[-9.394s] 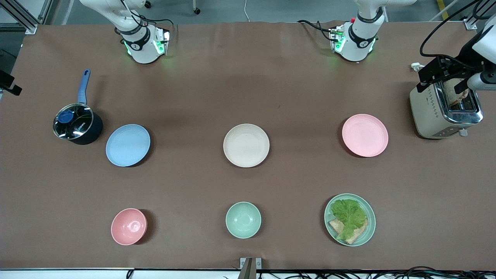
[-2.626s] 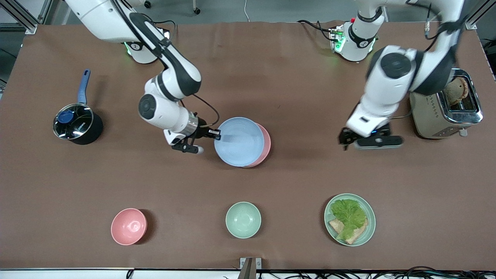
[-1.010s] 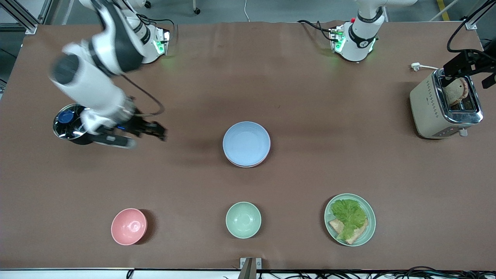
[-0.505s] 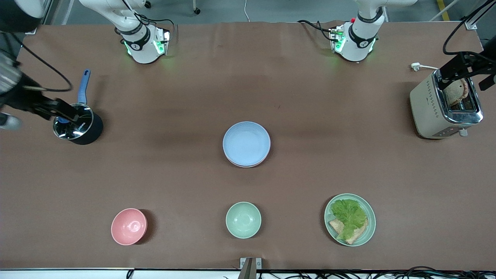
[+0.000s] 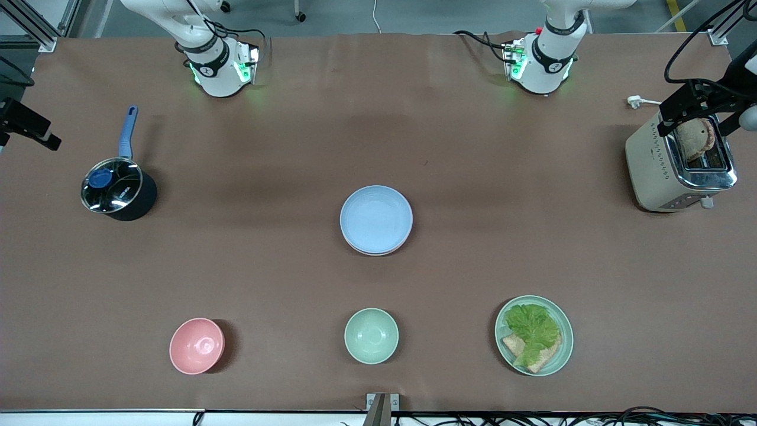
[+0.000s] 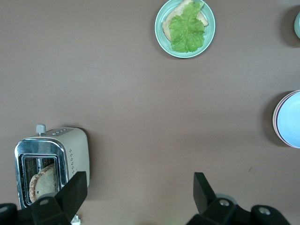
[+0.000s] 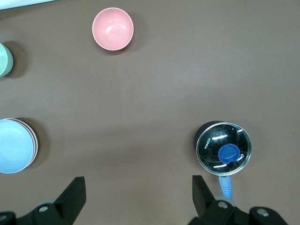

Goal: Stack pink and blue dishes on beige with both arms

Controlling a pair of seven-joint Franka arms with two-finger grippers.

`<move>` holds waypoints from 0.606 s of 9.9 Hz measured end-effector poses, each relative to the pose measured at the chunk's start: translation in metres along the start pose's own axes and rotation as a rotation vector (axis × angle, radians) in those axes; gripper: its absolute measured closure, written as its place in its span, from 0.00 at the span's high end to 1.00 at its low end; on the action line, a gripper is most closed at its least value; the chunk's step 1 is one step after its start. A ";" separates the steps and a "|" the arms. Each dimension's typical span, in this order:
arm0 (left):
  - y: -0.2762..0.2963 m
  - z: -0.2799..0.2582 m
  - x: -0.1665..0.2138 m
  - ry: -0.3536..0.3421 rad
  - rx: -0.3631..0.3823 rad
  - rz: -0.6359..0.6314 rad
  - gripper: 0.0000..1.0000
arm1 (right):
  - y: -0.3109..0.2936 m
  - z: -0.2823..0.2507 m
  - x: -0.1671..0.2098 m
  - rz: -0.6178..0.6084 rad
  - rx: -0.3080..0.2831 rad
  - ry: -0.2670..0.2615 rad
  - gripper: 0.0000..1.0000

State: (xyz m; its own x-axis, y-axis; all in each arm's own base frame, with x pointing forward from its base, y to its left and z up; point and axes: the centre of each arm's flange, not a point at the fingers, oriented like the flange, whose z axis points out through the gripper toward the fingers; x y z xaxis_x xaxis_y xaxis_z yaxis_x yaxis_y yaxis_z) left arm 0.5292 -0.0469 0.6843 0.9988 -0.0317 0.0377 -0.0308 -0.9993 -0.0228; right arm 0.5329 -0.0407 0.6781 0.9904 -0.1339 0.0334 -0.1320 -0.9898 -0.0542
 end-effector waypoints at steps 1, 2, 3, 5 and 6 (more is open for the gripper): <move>0.000 0.001 0.000 -0.003 0.000 0.000 1.00 | 0.001 0.001 0.000 0.000 -0.014 -0.007 1.00; 0.000 0.002 0.000 -0.004 -0.006 0.000 1.00 | 0.002 0.002 -0.001 0.000 -0.029 -0.012 1.00; -0.001 0.002 0.000 -0.006 -0.024 -0.007 1.00 | 0.002 0.002 -0.001 -0.001 -0.043 -0.012 1.00; -0.010 0.003 0.000 -0.010 -0.063 -0.029 1.00 | 0.002 0.002 -0.001 -0.002 -0.055 -0.013 1.00; -0.013 0.003 0.000 -0.010 -0.066 -0.035 1.00 | 0.002 0.002 -0.001 -0.003 -0.055 -0.014 1.00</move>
State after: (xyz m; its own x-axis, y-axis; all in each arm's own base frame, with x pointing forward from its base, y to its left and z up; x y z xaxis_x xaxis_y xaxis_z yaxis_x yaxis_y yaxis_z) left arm 0.5301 -0.0338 0.6816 0.9996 0.0028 0.0275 0.0016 -0.9990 0.0443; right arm 0.5317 -0.0424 0.6758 0.9912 -0.1308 0.0198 -0.1308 -0.9914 0.0010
